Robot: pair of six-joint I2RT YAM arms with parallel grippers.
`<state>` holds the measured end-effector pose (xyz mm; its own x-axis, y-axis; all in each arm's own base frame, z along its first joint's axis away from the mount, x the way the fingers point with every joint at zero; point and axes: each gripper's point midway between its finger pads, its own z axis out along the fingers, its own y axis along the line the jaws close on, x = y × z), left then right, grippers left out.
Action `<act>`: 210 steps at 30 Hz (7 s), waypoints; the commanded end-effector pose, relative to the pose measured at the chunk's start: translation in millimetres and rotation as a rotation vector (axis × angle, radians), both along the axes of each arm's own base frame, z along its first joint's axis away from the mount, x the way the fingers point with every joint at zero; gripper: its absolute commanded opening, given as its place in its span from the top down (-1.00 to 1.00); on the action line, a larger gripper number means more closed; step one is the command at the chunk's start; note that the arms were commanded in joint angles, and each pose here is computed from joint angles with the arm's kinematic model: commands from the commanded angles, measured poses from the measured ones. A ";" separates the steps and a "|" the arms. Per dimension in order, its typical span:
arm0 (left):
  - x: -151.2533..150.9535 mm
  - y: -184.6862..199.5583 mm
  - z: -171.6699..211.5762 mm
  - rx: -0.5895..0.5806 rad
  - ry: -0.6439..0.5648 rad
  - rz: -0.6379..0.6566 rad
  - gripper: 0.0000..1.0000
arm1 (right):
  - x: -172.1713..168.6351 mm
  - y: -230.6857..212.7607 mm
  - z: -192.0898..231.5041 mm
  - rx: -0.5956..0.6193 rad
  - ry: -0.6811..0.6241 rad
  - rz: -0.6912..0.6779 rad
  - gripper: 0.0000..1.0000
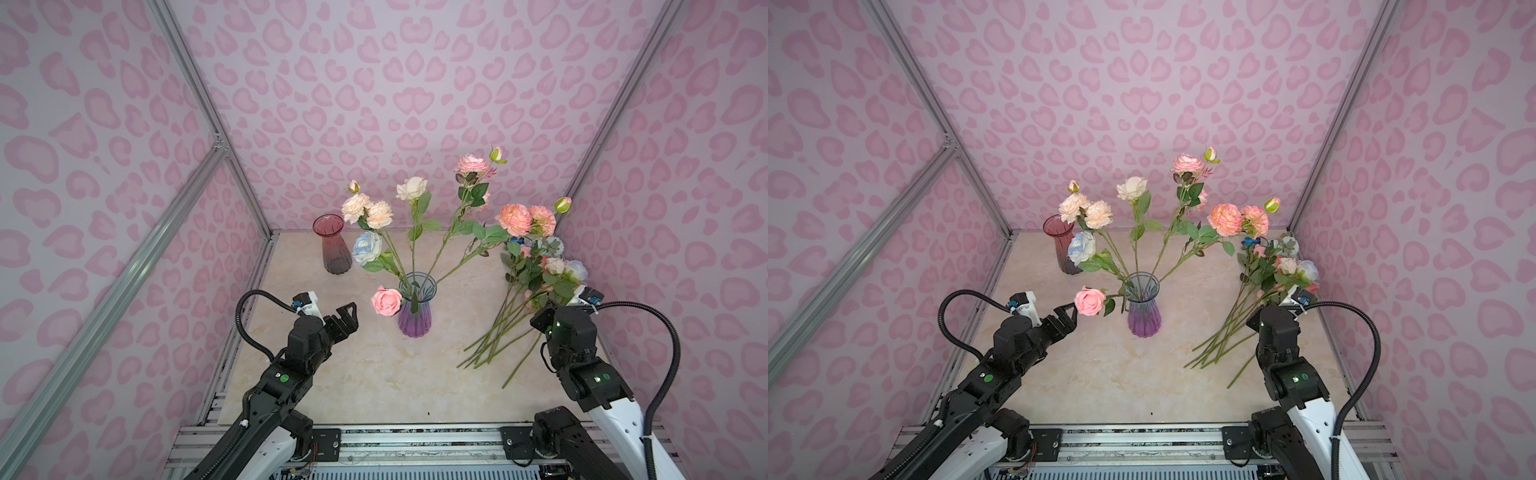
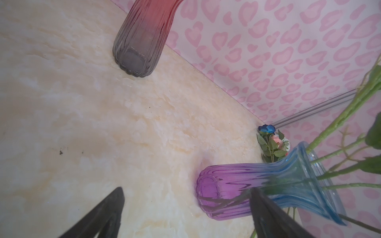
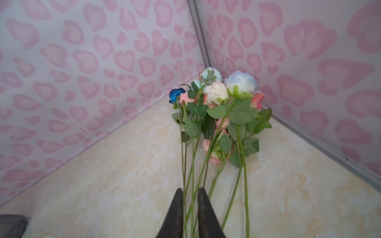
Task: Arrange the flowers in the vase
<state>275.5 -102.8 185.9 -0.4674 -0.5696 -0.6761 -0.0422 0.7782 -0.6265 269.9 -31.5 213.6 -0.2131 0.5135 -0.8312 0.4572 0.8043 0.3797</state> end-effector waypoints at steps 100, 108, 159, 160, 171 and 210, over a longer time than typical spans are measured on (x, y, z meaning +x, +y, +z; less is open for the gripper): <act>-12.5 18.5 86.0 0.026 -0.187 0.033 -0.91 | -33.6 163.3 302.5 0.013 -0.842 0.766 1.00; -13.0 18.7 88.0 0.021 -0.201 0.033 -0.91 | -37.7 244.3 307.5 -0.088 -0.946 0.882 1.00; -4.8 9.2 75.9 0.030 -0.187 -0.004 -0.91 | 54.2 321.8 136.0 -0.228 -0.735 0.788 0.95; -5.1 9.1 76.0 0.027 -0.186 -0.005 -0.91 | 52.4 321.8 134.9 -0.229 -0.734 0.790 0.93; -7.6 7.3 74.7 -0.004 -0.177 -0.010 -0.91 | 39.3 312.2 117.8 -0.239 -0.637 0.804 0.46; -40.3 -50.4 -57.6 -0.032 0.123 -0.307 0.92 | -55.2 273.1 85.1 -0.285 -0.359 1.014 0.38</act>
